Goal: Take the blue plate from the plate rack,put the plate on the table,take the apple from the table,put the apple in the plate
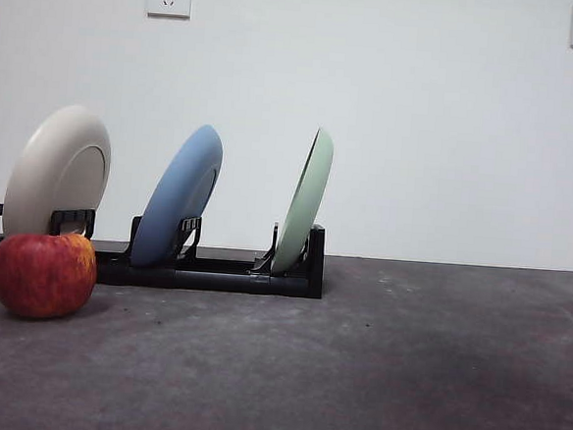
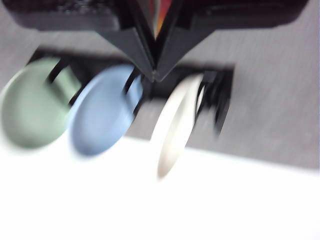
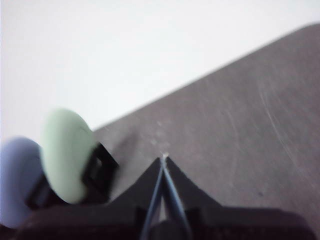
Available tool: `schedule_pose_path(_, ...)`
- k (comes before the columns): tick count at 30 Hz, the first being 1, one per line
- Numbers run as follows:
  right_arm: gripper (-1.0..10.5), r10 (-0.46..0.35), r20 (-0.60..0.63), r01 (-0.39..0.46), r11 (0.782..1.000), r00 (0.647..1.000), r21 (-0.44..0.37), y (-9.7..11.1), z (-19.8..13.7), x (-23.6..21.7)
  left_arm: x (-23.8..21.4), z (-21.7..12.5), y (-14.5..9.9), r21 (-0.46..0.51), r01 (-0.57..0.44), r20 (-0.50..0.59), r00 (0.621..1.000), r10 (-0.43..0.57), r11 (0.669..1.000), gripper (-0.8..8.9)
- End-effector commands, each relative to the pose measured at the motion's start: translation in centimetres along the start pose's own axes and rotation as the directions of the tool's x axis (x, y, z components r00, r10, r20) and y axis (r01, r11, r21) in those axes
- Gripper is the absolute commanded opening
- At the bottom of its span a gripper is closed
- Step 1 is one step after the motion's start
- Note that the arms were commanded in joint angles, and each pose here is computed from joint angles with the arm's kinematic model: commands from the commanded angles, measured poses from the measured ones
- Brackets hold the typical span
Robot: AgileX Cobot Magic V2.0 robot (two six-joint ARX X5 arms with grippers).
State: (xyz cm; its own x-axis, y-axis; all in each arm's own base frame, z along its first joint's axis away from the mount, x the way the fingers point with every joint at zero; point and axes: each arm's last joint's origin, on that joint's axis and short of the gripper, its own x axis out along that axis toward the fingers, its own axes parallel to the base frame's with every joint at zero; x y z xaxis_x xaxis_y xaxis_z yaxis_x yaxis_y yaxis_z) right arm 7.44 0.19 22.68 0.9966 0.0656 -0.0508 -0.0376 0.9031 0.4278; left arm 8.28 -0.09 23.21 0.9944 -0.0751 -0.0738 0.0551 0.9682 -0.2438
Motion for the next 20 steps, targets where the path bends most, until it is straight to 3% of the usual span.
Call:
schedule_pose_path(1, -0.1, -0.002, -0.018, 0.003, 0.999, 1.000, 0.033, 0.9, 1.8, -0.7, -0.7, 2.2, -0.6, -0.019, 0.017, 0.034, 0.999, -0.017, 1.000, -0.06)
schedule_pose_path(11, 0.0, -0.114, -0.263, 0.126, 0.992, 0.958, 0.028, 4.1, 8.3, -2.1, -2.3, 10.0, -2.7, -0.017, 0.012, 0.011, 1.000, -0.011, 1.000, -0.04)
schedule_pose_path(20, 0.0, -0.140, -0.340, 0.157, 0.987, 0.930, 0.024, 5.9, 12.5, -0.2, -1.1, 14.8, -3.9, -0.032, 0.027, -0.095, 0.995, -0.030, 0.999, -0.04)
